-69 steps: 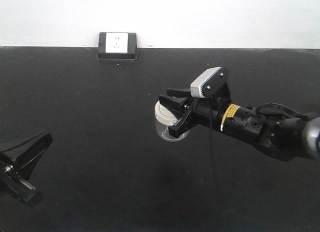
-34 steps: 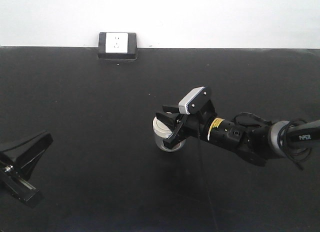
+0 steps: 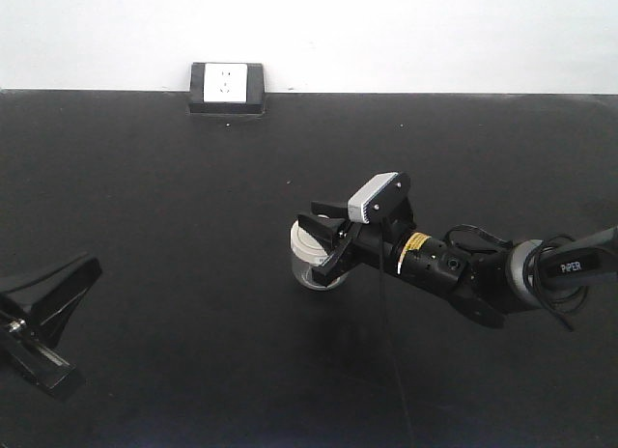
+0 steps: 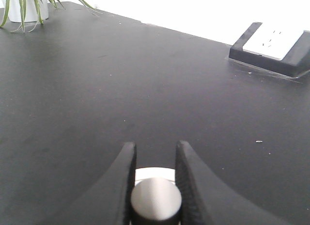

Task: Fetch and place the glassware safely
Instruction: 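Lower the jar onto the countertop with the right gripper, then open the right gripper and release the jar's white lid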

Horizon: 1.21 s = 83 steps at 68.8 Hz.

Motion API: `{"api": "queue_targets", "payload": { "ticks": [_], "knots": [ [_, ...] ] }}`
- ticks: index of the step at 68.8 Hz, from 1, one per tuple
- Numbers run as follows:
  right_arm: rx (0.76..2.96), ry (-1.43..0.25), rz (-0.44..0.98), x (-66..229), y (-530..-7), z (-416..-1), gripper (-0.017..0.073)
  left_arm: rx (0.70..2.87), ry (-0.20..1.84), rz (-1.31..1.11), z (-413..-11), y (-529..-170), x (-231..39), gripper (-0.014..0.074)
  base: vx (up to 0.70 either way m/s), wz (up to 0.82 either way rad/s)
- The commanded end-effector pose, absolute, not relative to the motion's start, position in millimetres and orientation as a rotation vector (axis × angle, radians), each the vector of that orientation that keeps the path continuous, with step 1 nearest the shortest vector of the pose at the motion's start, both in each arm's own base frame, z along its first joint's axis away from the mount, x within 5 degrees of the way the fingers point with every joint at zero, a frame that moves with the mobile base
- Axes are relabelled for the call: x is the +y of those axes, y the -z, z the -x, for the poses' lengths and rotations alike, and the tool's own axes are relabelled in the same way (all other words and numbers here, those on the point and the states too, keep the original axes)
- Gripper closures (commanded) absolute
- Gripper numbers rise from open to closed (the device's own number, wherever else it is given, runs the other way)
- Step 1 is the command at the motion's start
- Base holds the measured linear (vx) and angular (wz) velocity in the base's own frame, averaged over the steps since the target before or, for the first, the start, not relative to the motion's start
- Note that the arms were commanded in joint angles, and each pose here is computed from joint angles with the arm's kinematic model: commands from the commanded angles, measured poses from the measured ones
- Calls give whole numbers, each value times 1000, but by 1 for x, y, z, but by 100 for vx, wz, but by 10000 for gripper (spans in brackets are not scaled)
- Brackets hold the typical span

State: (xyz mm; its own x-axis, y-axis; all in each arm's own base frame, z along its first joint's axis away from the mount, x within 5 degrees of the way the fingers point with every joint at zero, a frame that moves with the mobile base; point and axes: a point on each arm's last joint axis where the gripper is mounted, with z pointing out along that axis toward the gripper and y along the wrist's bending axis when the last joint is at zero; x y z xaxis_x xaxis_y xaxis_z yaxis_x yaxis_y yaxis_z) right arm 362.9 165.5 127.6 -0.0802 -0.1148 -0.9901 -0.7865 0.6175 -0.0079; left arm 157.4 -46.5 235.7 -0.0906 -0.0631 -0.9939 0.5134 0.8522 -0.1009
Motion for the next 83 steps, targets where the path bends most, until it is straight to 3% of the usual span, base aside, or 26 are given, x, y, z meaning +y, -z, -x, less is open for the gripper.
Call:
{"api": "queue_targets", "payload": {
  "ticks": [1,22,33,49,66,78,83],
  "knots": [
    [1449,-664,747,166,-157,-367,425,1511,543,-343,-158,-249,-48,591,0,0],
    [1390,-698,735,167,-162,-365,13,1511,543,-343,-158,-249,-48,591,0,0],
    [1391,-699,734,167,-162,-365,-92,1511,543,-343,-158,-249,-48,591,0,0],
    [1375,-697,732,166,-170,-364,-74,1511,543,-343,-158,-249,-48,591,0,0],
    [1324,-668,709,162,-221,-356,-19,1511,543,-343,-158,-249,-48,591,0,0],
    [1311,-663,645,154,-275,-340,87,1511,543,-343,-158,-249,-48,591,0,0],
    [1303,-642,621,148,-300,-330,185,1511,543,-343,-158,-249,-48,591,0,0]
  ]
}}
